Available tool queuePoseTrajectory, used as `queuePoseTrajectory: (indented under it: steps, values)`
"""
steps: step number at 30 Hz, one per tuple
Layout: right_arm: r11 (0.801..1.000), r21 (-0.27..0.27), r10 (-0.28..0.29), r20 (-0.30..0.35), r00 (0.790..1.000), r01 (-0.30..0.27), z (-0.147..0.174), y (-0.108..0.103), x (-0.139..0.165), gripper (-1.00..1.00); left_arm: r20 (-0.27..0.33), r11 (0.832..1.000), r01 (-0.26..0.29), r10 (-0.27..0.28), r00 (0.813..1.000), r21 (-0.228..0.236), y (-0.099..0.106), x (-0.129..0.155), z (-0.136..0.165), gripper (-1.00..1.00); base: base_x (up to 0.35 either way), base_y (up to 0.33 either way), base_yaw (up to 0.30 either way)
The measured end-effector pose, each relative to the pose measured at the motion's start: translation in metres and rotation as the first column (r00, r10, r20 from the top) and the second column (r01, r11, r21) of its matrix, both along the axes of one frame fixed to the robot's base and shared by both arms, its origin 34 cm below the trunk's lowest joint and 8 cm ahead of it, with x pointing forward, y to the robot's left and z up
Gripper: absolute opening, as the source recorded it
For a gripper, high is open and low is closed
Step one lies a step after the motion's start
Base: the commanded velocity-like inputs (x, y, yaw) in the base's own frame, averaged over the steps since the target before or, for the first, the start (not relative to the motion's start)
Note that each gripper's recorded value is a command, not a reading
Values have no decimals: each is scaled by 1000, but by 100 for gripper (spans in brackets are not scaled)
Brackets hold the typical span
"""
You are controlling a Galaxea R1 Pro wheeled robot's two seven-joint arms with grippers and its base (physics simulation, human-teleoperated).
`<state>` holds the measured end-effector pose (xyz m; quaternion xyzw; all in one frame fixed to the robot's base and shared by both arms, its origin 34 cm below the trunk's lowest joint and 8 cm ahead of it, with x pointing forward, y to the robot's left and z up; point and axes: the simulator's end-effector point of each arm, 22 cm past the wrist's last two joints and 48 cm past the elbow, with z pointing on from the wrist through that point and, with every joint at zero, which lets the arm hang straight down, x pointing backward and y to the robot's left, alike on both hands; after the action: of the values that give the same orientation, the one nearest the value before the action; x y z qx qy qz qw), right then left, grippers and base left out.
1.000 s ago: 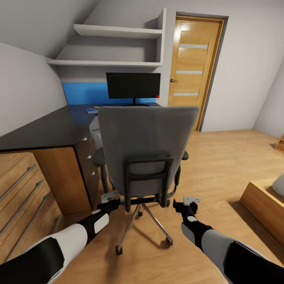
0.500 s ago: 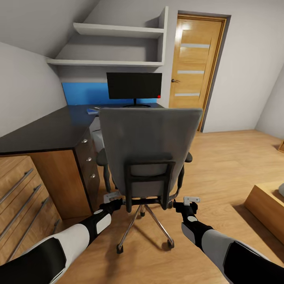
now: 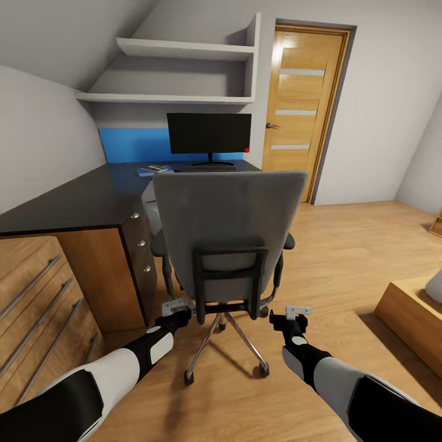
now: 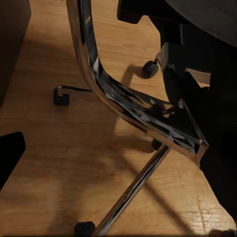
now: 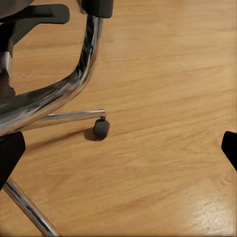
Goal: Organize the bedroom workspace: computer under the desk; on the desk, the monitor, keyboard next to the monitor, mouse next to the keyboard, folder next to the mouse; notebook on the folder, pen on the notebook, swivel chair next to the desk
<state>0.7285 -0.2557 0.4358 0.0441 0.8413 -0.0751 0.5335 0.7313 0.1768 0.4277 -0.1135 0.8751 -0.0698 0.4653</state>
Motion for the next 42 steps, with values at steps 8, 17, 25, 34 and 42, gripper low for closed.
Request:
queuePoseTrajectory:
  steps: [8, 17, 25, 34, 42]
  values:
    - [1000, 1, 1, 0, 1000, -1, 0, 1, 0, 100, -2, 1000, 0, 0, 1000, 0, 0, 0, -1, 100, -69, 0, 0]
    - [1000, 1, 1, 0, 1000, -1, 0, 1, 0, 100, -3, 1000, 1, -1, 1000, -1, -1, 0, -1, 100, -300, -23, 0]
    - [1000, 0, 2, 0, 1000, -2, 0, 1, 0, 100, -5, 1000, 2, -2, 1000, -2, -1, -1, -1, 100, -323, -113, 0]
    - [1000, -1, 4, 3, 1000, -4, 1, 2, 0, 100, -3, 1000, 16, -16, 1000, 6, -6, -1, -1, 100, -148, -269, 0]
    - [1000, 4, 16, 3, 1000, -16, 1, 12, 1, 100, 2, 997, 64, -64, 998, 38, -19, -2, 0, 100, -18, -193, 0]
